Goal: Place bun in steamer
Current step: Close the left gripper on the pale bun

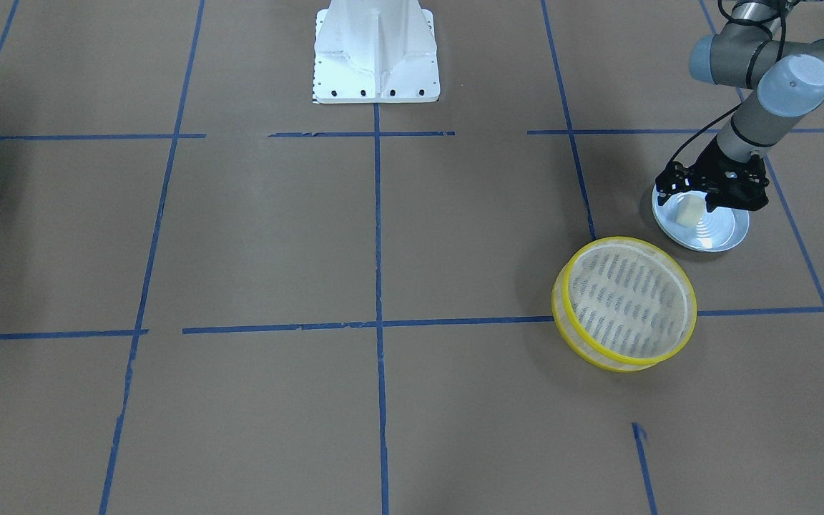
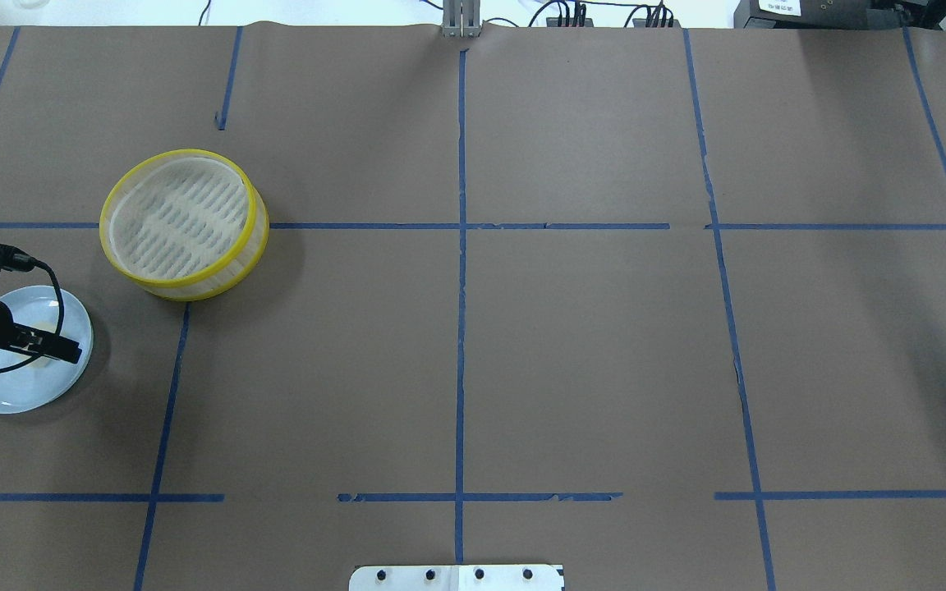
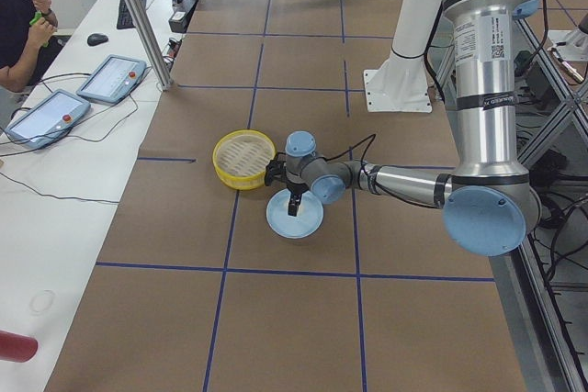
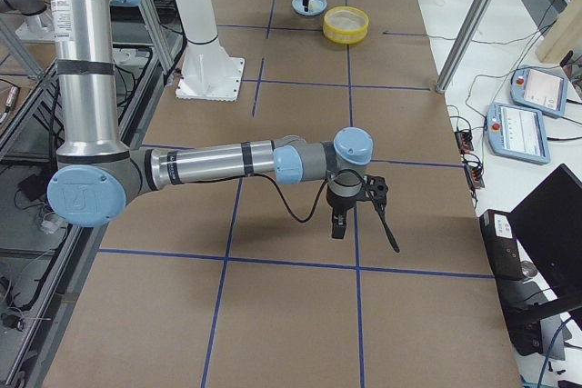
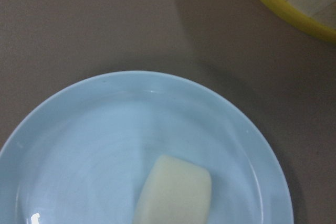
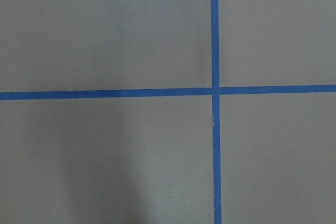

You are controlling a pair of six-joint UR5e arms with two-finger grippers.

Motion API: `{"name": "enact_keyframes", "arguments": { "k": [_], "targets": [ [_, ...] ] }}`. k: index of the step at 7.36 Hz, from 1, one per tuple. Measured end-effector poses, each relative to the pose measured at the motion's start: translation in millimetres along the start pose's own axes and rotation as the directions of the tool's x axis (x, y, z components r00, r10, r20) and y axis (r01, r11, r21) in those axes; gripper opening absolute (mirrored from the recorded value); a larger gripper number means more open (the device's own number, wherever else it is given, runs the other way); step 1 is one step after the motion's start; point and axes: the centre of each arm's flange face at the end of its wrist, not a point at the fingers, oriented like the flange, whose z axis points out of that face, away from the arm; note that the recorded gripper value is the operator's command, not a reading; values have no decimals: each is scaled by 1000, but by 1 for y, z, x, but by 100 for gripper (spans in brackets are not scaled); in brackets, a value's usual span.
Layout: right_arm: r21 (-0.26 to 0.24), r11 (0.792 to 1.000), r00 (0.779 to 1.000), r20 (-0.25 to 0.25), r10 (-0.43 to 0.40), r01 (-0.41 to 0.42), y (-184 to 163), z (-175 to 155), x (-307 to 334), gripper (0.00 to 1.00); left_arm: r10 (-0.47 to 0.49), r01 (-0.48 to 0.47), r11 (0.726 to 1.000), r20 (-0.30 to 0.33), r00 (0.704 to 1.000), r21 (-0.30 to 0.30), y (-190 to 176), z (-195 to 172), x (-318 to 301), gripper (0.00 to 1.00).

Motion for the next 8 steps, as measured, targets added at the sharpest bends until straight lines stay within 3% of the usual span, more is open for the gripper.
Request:
{"name": "enact_keyframes", "arguments": {
  "k": [3, 5, 8],
  "targets": [
    [-1, 1000, 1000, 0, 0, 0, 0, 0, 0, 100, 57, -57, 998, 9, 998, 6, -5, -2, -8, 96],
    [0, 1000, 1000, 0, 0, 0, 0, 0, 0, 100, 69, -69, 998, 14, 997, 4, -5, -1, -13, 89],
    [0, 1000, 1000, 0, 0, 0, 0, 0, 0, 100, 78, -78, 997, 16, 997, 1, -2, 0, -17, 48]
  ]
}}
